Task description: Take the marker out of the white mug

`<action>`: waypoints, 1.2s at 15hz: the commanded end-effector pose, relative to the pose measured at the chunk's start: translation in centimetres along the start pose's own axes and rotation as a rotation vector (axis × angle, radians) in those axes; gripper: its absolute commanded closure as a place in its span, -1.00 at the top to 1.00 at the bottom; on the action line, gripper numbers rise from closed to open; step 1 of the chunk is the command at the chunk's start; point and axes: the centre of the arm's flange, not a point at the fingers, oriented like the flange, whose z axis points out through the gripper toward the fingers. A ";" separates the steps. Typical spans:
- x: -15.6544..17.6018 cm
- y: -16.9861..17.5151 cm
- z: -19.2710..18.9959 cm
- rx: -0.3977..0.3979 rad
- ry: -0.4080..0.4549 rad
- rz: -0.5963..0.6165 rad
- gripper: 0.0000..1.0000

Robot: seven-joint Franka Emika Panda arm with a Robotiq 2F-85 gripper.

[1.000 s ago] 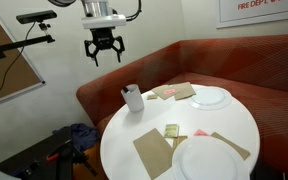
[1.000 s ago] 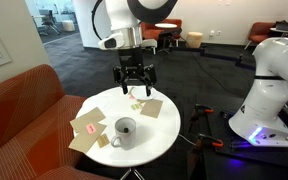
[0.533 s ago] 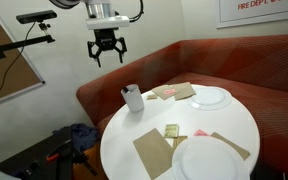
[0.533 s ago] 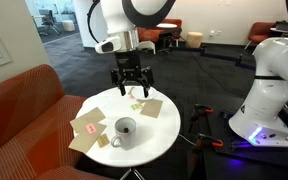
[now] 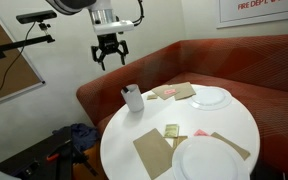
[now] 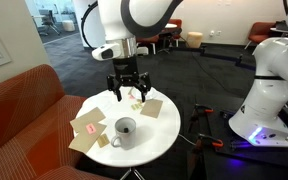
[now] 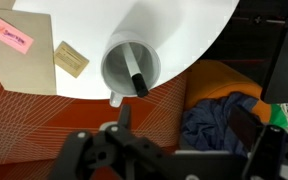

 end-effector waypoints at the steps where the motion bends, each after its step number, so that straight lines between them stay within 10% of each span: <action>1: -1.5 0.8 1.0 -0.042 0.037 -0.145 1.00; 9: -2.9 2.0 3.5 -0.023 0.131 -0.378 1.00; 15: -2.4 2.3 6.0 -0.011 0.137 -0.428 0.23; 18: -2.1 2.8 7.3 -0.033 0.144 -0.438 0.18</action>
